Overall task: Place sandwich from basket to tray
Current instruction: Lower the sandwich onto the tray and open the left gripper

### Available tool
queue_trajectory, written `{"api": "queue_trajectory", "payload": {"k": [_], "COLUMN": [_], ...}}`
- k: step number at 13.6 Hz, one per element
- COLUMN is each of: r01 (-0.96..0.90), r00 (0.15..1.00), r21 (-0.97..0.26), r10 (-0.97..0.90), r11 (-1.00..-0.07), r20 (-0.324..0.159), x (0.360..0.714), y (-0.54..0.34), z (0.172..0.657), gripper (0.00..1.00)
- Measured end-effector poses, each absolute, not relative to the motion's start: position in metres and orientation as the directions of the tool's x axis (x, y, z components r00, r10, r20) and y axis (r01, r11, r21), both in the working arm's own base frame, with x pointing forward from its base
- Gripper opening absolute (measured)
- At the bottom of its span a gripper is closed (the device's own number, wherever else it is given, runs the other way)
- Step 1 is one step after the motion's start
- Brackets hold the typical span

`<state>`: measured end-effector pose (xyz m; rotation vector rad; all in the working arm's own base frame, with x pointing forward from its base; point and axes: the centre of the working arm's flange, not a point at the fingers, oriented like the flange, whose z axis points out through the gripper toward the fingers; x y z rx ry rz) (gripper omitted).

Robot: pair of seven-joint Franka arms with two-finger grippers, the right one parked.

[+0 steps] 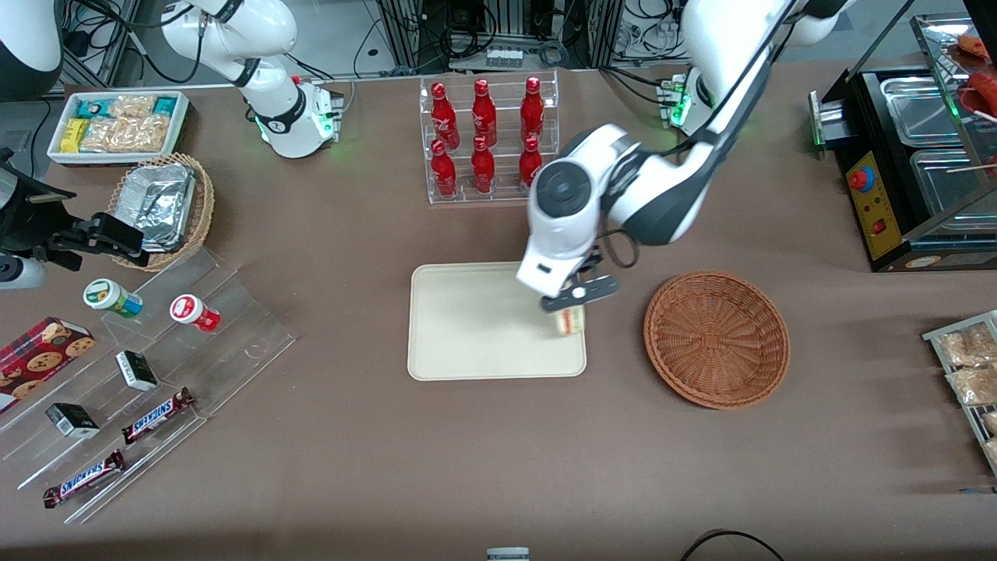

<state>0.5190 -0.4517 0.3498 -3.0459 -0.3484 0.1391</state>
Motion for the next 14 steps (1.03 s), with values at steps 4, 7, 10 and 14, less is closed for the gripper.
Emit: {"api": "queue_trajectory", "payload": {"k": [4, 7, 10, 14], "r01": [0.16, 0.135, 0.114, 0.101], "r00": [0.984, 0.989, 0.991, 0.993], "r21": [-0.026, 0.017, 0.016, -0.01], "r10": [0.161, 0.134, 0.113, 0.102], "r11": [-0.987, -0.991, -0.993, -0.995], "r20": [-0.076, -0.06, -0.069, -0.066], "x": [0.506, 0.497, 0.487, 0.487], "y": [-0.504, -0.524, -0.536, -0.534], "z": [0.313, 0.3, 0.281, 0.262], "gripper": [0.14, 0.14, 0.14, 0.25]}}
